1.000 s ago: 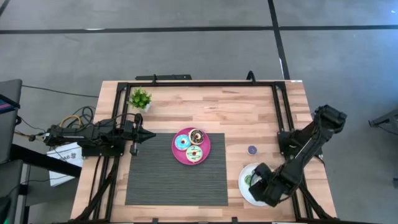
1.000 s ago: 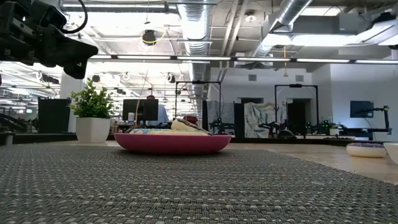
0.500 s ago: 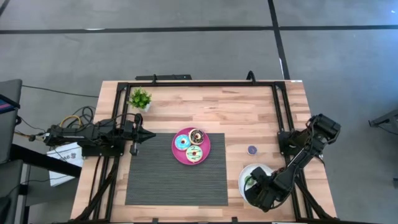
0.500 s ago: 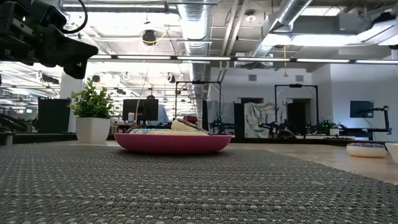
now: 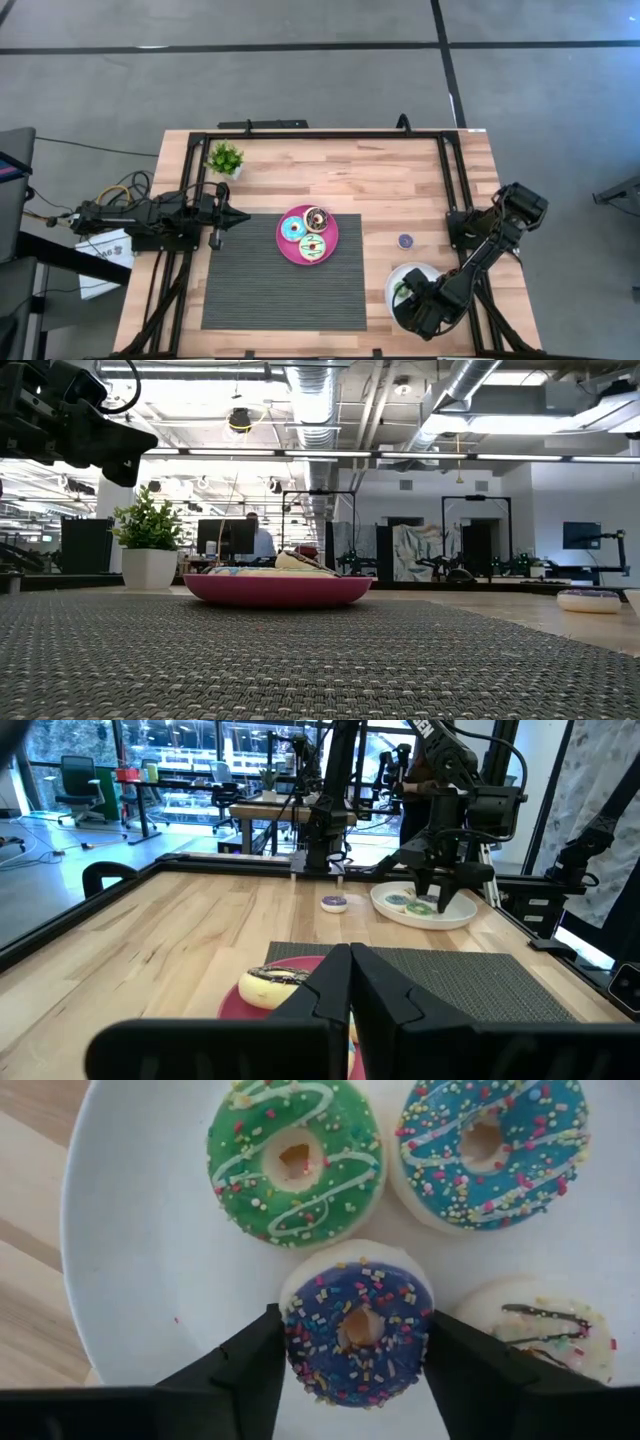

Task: Pick & Place donuts
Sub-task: Put the top small dark blue donut on the white plate

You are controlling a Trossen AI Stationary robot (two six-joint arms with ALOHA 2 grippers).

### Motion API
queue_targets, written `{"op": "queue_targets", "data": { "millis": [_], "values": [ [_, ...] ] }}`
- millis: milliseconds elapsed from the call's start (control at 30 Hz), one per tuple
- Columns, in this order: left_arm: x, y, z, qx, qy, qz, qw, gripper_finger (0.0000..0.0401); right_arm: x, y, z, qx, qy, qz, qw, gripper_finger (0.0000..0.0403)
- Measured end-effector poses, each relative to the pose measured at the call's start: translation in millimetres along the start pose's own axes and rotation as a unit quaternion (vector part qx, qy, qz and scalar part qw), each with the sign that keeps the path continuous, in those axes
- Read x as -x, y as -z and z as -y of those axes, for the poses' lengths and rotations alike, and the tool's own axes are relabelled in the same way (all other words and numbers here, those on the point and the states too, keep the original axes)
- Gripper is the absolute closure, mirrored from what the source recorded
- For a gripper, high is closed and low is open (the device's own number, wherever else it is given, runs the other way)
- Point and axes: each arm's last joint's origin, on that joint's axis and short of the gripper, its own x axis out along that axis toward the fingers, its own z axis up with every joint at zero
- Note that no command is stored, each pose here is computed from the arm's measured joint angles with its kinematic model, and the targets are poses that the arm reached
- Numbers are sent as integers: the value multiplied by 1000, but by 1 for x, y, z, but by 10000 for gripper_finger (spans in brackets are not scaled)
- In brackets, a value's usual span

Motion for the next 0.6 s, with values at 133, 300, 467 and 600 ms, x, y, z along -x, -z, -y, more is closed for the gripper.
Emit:
{"op": "queue_targets", "data": {
  "millis": [133, 300, 467, 600],
  "values": [
    [0, 0, 0, 0, 0, 0, 1000, 401, 0, 1, 0, 0, 2, -8, 1000, 171],
    [0, 0, 0, 0, 0, 0, 1000, 401, 0, 1, 0, 1, 3, -9, 1000, 157],
    [0, 0, 0, 0, 0, 0, 1000, 401, 7, 2, -4, 11, 3, -9, 1000, 158],
    [0, 0, 0, 0, 0, 0, 1000, 401, 15, 1, -3, 15, 31, -1, 999, 158]
  ]
}}
